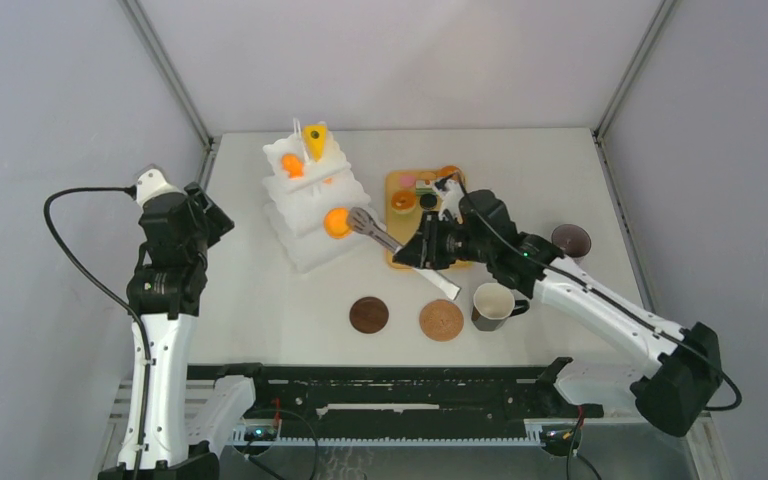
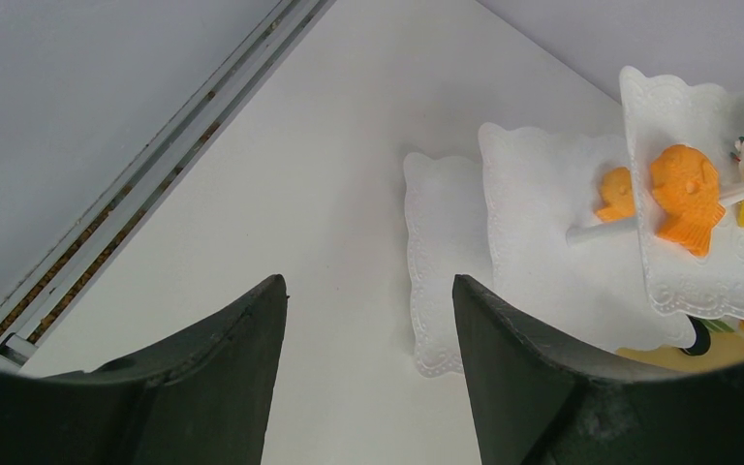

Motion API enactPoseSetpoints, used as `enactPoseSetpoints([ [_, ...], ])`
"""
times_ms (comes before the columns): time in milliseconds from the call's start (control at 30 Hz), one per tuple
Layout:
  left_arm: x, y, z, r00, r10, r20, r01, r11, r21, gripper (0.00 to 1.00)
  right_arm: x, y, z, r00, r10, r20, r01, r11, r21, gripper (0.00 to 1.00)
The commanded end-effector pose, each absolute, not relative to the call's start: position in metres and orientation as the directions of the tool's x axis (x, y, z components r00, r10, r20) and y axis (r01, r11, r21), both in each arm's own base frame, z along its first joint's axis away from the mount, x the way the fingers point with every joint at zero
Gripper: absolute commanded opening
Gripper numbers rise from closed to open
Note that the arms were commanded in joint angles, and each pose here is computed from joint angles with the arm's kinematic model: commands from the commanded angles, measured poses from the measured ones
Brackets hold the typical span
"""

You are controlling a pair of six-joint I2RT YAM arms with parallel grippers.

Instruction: Serve the afternoon tea

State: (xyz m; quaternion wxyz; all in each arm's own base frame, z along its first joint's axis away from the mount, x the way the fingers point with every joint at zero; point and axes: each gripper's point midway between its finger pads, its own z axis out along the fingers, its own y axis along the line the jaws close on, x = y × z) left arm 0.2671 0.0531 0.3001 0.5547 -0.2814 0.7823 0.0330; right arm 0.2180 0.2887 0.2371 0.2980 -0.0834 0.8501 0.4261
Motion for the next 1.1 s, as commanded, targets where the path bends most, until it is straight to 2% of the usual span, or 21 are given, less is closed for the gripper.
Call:
enactPoseSetpoints([
  [0,0.264,0.055,0.308,-0.187,-0.412,-0.892,-0.48,0.83,-0.283,0.68,0.225,0.334,0.29,-0.759,0.151,-0.633,-0.507,0.474,0.72,0.0],
  [200,0.262,0.056,0.31,-0.183,-0.409,-0.894,-0.484,0.829,-0.28,0.68,0.24,0.377,0.293,-0.785,0.152,-0.6,-0.494,0.432,0.755,0.0],
  [400,0.259,0.058,0.31,-0.186,-0.399,-0.898,-0.49,0.83,-0.267,0.68,0.268,0.408,0.286,-0.827,0.218,-0.518,-0.405,0.407,0.819,0.0],
  [767,0.253,0.061,0.305,-0.193,-0.388,-0.901,-0.505,0.827,-0.248,0.68,0.302,0.438,0.274,-0.855,0.311,-0.415,-0.291,0.376,0.88,0.0],
  [1067,0.253,0.063,0.301,-0.204,-0.383,-0.901,-0.512,0.826,-0.235,0.68,0.32,0.46,0.27,-0.862,0.328,-0.387,-0.262,0.366,0.893,0.0],
])
